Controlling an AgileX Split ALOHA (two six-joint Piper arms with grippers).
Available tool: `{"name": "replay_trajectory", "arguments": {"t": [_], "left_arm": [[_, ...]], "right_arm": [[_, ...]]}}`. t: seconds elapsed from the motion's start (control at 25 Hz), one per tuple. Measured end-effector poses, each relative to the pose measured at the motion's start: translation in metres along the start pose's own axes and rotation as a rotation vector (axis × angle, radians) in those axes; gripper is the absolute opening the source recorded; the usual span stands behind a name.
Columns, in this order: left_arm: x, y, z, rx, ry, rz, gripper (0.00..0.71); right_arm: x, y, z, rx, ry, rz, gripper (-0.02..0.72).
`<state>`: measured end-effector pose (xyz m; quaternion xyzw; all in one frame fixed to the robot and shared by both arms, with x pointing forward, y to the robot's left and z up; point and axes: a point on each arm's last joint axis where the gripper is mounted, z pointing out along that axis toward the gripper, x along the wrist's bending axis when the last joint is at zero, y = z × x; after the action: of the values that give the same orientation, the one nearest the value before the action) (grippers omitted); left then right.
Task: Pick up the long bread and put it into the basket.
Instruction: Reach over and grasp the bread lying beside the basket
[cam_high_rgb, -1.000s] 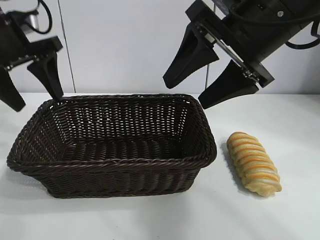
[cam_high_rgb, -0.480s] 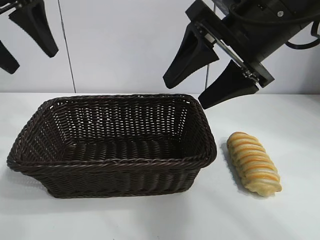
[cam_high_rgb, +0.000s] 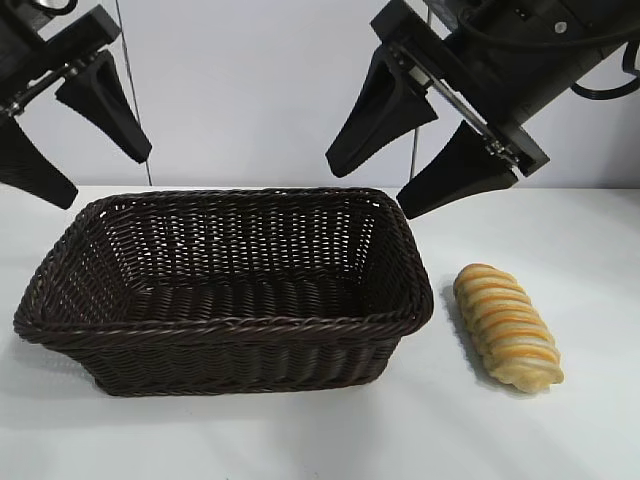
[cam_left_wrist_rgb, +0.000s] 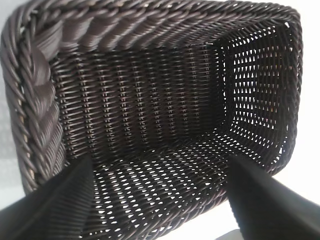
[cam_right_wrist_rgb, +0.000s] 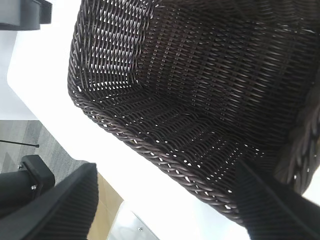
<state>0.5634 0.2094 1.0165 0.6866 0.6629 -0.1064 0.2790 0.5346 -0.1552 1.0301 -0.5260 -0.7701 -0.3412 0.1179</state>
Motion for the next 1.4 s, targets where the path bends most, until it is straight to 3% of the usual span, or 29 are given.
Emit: {"name": "replay_trajectory", "arguments": {"t": [0.64,0.88,1.2,1.4], "left_arm": [[0.000,0.002,0.000,-0.023,0.004,0.001,0.539],[0.000,0.003,0.000,-0.029,0.004,0.000,0.539],[0.000,0.003,0.000,-0.035,0.005,-0.001,0.539],[0.000,0.003,0.000,-0.036,0.005,-0.001,0.539]], "right_arm": [[-0.003,0.000,0.000,0.002,-0.028,0.016,0.548],[-0.020,0.000,-0.006,0.014,-0.172,0.042,0.548],[-0.058,0.005,-0.034,0.010,-0.439,0.104,0.548],[-0.064,0.004,-0.038,0.022,-0.509,0.114,0.548]]}}
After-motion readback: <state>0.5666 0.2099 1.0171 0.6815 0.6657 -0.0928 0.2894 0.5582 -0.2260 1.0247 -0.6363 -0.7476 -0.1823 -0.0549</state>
